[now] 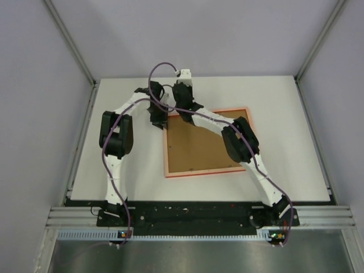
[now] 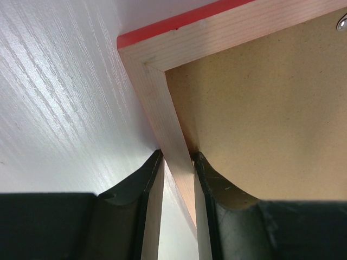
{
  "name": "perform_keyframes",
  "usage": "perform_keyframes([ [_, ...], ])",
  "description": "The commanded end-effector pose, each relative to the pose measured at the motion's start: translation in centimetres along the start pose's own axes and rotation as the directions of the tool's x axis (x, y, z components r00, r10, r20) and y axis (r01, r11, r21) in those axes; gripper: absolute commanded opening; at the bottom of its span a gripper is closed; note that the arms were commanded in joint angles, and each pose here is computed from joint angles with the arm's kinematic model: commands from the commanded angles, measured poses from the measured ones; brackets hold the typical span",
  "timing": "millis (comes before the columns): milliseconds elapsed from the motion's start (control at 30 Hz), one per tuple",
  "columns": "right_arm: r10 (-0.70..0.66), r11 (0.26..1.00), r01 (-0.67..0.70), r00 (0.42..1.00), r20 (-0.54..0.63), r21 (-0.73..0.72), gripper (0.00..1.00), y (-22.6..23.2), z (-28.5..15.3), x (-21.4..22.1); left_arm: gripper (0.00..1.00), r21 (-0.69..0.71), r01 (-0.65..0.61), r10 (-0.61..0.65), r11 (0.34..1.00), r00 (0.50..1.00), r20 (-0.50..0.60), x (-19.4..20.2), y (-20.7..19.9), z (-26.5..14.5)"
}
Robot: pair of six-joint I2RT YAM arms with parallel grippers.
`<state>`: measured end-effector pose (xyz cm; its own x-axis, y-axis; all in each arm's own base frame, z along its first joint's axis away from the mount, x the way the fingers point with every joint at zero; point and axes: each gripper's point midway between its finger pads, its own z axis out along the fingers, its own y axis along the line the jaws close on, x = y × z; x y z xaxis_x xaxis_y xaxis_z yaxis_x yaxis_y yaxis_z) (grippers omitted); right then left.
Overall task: Take the photo out of the frame
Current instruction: Release the photo frame item from the photo frame.
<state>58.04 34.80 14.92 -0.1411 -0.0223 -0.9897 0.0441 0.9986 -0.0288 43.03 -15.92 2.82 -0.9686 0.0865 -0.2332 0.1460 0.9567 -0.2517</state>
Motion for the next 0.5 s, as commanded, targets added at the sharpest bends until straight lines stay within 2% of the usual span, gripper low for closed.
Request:
perform_keyframes([
  [0, -0.007, 0.999, 0.005, 0.998, 0.059, 0.046, 0.00, -1.0, -0.2, -1.7, 0.25, -0.126, -0.029, 0.019, 0.992, 0.997, -0.076, 2.1, 3.5, 2.3],
  [167, -0.014, 0.999, 0.013, 1.000, 0.008, 0.053, 0.00, -1.3, -0.6, -1.1, 0.25, -0.129, -0.021, 0.012, 0.991, 0.997, -0.076, 2.1, 3.6, 2.3],
  [467, -0.026, 0.995, 0.026, 1.000, 0.000, 0.095, 0.00, -2.3, -1.2, -2.4, 0.25, -0.134, -0.014, 0.004, 0.991, 0.997, -0.074, 1.9, 3.7, 2.5],
])
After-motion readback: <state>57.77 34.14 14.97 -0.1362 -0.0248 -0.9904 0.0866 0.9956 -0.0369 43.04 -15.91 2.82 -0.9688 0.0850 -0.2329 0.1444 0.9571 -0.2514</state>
